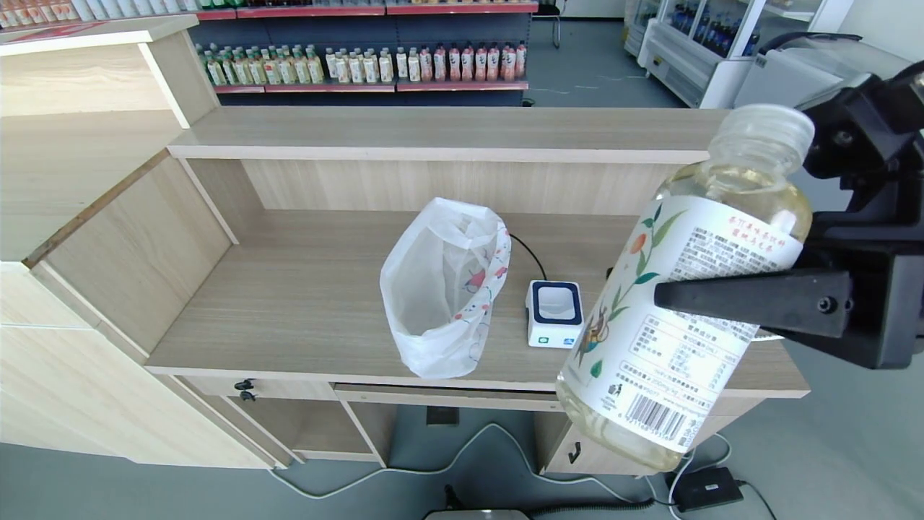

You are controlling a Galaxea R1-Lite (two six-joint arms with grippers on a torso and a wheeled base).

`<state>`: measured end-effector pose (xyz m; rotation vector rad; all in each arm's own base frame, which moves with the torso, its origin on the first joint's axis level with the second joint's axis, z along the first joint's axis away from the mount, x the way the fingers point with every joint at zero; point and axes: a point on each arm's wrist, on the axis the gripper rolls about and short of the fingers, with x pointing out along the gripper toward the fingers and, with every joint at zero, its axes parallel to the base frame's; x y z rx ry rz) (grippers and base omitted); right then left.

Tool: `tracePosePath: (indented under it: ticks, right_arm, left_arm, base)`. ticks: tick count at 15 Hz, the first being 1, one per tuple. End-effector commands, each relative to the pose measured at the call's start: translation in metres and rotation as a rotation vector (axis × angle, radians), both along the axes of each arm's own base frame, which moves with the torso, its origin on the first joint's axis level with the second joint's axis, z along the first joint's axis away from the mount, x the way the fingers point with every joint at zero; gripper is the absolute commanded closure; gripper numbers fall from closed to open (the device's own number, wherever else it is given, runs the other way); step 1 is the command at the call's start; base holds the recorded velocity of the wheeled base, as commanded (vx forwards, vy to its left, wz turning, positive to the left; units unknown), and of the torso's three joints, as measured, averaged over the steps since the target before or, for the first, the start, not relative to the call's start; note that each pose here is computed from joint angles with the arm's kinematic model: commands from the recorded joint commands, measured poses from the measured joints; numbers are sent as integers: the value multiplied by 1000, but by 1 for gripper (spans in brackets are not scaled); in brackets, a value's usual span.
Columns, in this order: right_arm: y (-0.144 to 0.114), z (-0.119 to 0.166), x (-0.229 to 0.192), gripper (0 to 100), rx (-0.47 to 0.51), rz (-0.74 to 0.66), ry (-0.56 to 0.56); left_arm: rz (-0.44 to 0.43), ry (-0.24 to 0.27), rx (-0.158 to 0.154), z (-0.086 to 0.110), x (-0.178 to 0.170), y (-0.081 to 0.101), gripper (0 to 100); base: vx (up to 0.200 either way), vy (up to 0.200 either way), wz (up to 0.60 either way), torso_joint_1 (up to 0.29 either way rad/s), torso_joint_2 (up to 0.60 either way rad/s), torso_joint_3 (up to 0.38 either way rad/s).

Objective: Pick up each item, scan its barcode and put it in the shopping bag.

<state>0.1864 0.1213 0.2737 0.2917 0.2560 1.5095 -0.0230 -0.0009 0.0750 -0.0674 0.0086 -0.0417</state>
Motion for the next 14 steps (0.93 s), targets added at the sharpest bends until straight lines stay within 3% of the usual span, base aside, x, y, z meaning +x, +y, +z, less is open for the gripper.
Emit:
tracePosePath:
  ticks: [1,10,14]
  right_arm:
    - [-2,6,-8,100,15,15,-5]
    - [-8,-5,-4,100,-8,-24,-65]
    - [-37,-37,60,100,-114,-259,-379]
  left_arm:
    - [-1,0,0,0,0,0,0]
    - [-1,0,0,0,0,0,0]
    - [0,0,0,0,0,0,0]
  base:
    - [0,0,0,0,0,0]
    - [0,0,0,0,0,0]
    - [0,0,0,0,0,0]
